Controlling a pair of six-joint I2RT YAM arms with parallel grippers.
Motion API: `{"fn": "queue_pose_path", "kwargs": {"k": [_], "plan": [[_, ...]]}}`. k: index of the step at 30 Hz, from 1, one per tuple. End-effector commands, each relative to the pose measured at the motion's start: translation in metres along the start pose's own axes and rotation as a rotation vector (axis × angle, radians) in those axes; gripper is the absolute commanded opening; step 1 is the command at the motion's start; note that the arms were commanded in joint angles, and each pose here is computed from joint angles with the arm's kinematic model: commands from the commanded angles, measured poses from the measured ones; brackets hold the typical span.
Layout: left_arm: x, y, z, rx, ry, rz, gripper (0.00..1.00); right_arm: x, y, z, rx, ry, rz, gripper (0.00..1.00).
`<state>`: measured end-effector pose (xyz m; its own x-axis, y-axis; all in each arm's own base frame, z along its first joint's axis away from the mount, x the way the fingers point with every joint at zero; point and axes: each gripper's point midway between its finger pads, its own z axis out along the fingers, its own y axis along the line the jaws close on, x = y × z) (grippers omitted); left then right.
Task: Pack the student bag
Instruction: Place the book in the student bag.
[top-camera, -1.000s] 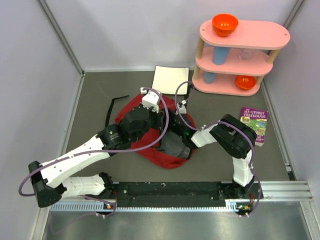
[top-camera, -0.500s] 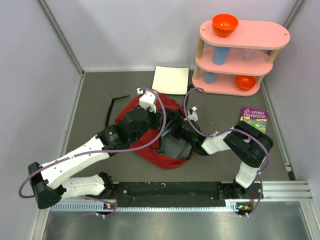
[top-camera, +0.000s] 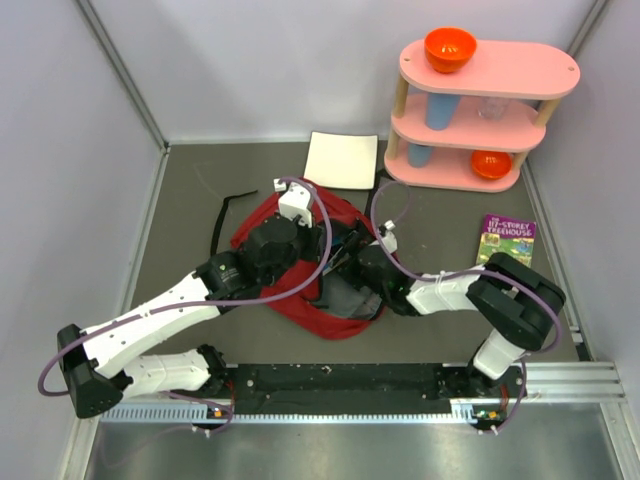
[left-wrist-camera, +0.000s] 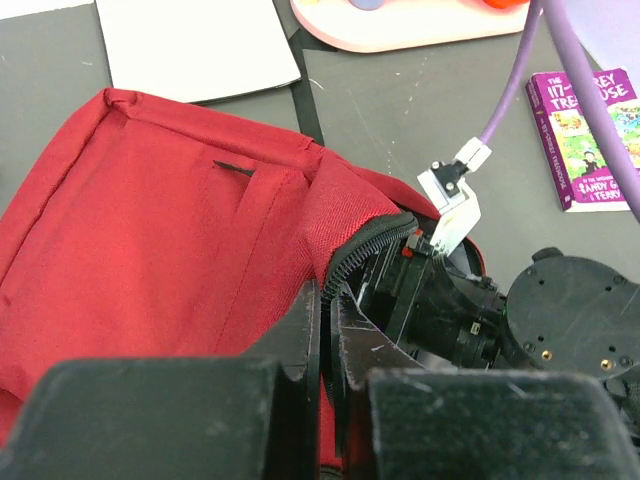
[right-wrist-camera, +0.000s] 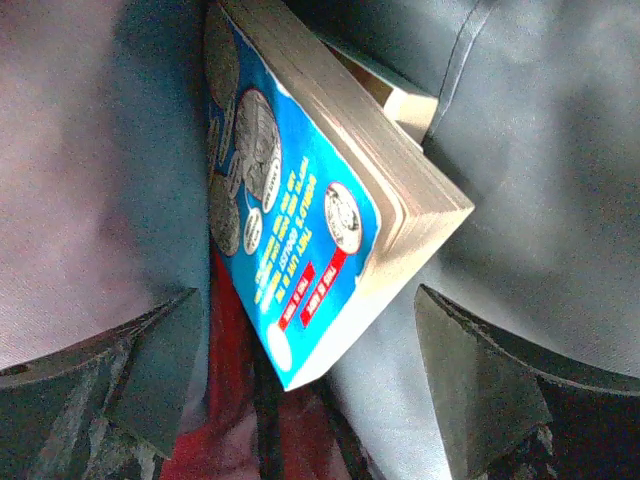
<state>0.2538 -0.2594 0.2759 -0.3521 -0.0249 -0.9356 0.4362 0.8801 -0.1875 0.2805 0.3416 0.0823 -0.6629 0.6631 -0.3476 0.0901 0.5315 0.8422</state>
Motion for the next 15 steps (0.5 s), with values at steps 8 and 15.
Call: {"fn": "queue_pose_path", "kwargs": {"k": [8,15], "plan": [[-0.025,0.001,-0.012,0.013,-0.086,-0.045,0.0,0.003,0.01,0.002,-0.041,-0.045,0.095,0.39],[-0.025,-0.003,-0.015,0.041,-0.084,-0.034,0.0,0.003,0.042,0.011,-0.162,-0.039,0.07,0.02]]}}
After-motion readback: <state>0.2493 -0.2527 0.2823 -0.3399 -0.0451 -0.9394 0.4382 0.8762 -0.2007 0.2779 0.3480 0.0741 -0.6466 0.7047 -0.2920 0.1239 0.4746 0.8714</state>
